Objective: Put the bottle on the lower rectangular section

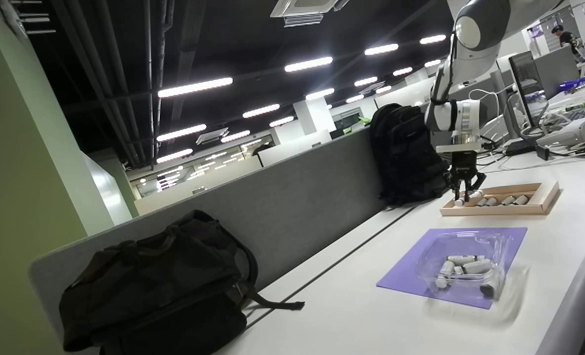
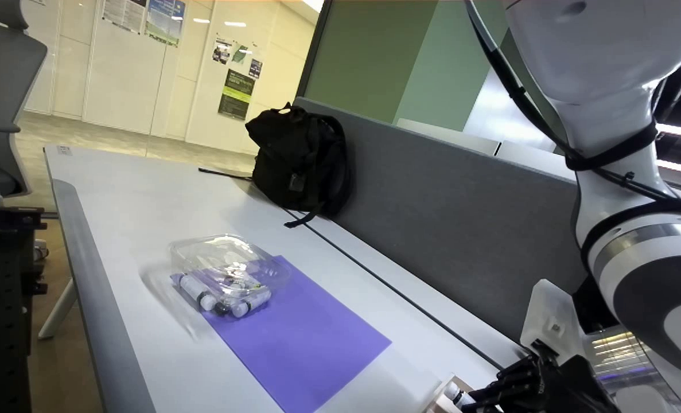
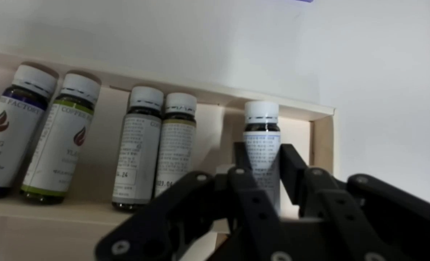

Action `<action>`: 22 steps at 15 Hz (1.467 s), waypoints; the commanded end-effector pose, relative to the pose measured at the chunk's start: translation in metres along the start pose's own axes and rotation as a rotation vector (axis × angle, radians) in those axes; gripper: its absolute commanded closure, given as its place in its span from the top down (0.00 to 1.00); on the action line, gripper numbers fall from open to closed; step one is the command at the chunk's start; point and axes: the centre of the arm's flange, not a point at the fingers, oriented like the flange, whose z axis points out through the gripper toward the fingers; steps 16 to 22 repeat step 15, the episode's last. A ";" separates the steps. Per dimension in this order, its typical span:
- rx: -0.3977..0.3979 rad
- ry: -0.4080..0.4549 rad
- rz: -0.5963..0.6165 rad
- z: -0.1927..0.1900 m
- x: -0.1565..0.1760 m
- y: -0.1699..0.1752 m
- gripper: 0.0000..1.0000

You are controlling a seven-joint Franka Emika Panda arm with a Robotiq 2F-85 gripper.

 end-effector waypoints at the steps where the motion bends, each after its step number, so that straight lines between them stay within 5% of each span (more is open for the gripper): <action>1: -0.023 -0.003 0.038 -0.004 0.000 -0.005 0.53; 8: -0.038 0.023 -0.048 -0.029 -0.035 -0.018 0.98; 12: -0.106 0.049 -0.157 -0.065 -0.083 -0.041 1.00; 13: -0.067 0.052 -0.127 -0.041 -0.047 -0.042 1.00; 22: -0.087 0.055 -0.161 -0.057 -0.068 -0.052 1.00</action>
